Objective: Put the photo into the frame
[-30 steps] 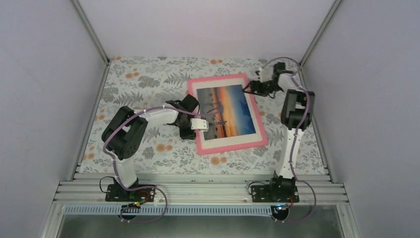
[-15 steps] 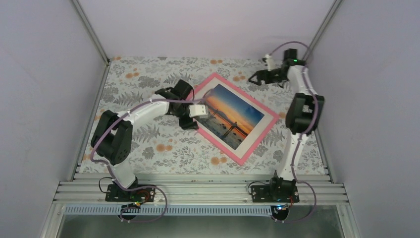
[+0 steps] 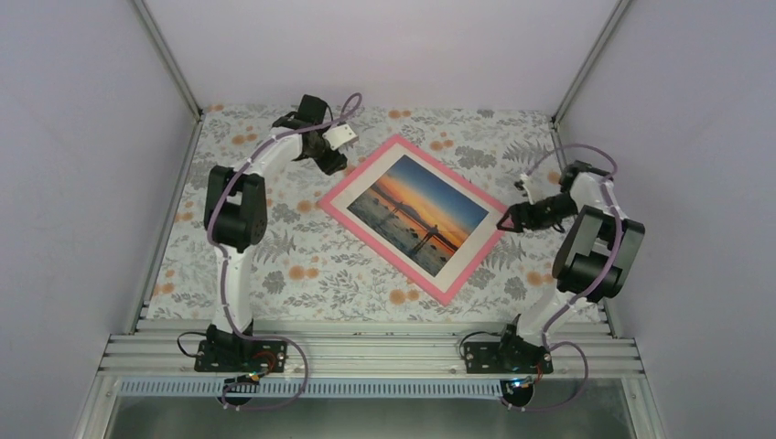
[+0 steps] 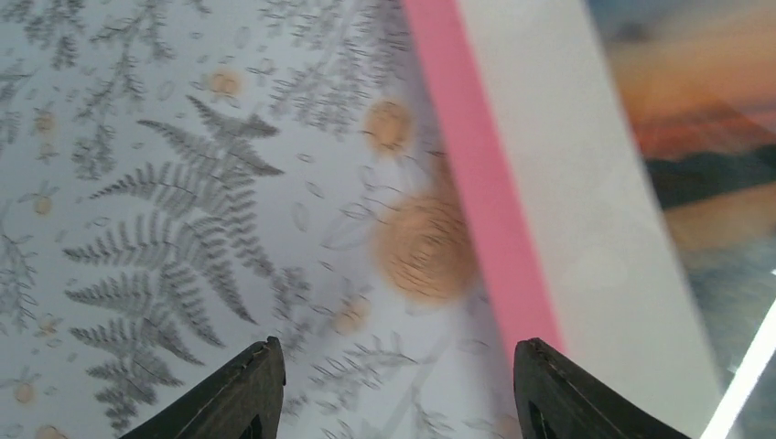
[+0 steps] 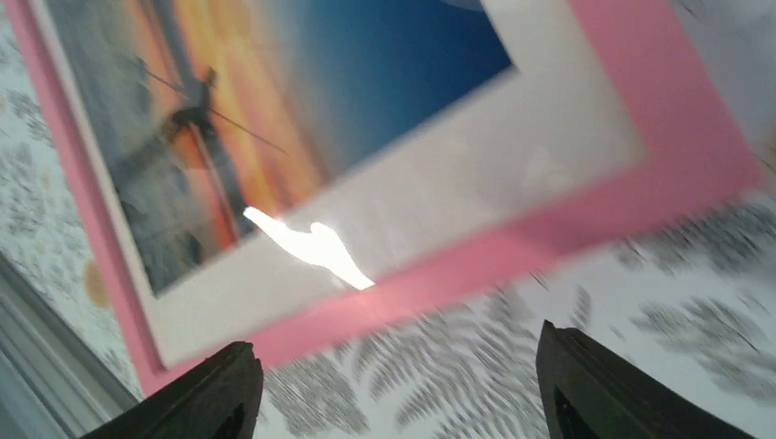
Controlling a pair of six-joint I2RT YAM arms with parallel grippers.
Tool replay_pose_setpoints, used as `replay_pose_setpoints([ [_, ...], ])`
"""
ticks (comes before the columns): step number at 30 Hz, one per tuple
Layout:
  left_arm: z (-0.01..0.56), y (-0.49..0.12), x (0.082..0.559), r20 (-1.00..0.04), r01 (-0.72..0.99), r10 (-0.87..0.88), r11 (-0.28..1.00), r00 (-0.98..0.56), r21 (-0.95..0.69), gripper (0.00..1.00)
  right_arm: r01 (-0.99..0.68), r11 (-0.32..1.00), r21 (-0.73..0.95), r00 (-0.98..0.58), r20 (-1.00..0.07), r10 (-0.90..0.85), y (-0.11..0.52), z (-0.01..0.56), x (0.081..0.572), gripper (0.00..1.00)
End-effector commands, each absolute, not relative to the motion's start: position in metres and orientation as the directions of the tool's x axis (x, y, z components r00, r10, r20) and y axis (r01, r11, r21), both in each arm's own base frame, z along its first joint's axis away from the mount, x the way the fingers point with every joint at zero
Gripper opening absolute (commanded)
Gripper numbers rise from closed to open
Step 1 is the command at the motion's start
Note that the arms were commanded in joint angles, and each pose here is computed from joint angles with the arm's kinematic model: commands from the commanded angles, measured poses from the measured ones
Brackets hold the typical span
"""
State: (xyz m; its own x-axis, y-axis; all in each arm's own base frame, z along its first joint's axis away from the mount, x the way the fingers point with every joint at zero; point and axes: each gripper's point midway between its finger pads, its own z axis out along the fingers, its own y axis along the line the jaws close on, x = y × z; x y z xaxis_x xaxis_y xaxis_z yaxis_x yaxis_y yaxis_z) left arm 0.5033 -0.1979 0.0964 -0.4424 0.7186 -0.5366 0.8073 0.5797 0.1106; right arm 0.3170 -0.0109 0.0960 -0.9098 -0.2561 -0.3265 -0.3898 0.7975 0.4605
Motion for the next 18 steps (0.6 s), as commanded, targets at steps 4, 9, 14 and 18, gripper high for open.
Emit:
replay_pose_setpoints([
  [4, 0.088, -0.195, 0.554, -0.521, 0.772, 0.711, 0.619, -0.473, 0.143, 0.59, -0.317, 0.86, 0.399, -0.934, -0.289, -0.21, -0.06, 0.08, 0.288, 0.56],
  [9, 0.07, -0.2, 0.577, -0.518, 0.771, 0.71, 0.621, -0.476, 0.143, 0.54, -0.229, 0.87, 0.436, -0.963, -0.232, -0.138, -0.058, 0.056, 0.283, 0.36],
  [14, 0.059, -0.209, 0.586, -0.519, 0.782, 0.719, 0.606, -0.462, 0.143, 0.45, -0.158, 0.886, 0.437, -0.98, -0.182, -0.085, -0.06, 0.032, 0.285, 0.24],
  [18, 0.048, -0.213, 0.574, -0.492, 0.806, 0.74, 0.58, -0.459, 0.121, 0.4, -0.144, 0.879, 0.455, -0.983, -0.171, -0.073, -0.057, 0.022, 0.294, 0.2],
])
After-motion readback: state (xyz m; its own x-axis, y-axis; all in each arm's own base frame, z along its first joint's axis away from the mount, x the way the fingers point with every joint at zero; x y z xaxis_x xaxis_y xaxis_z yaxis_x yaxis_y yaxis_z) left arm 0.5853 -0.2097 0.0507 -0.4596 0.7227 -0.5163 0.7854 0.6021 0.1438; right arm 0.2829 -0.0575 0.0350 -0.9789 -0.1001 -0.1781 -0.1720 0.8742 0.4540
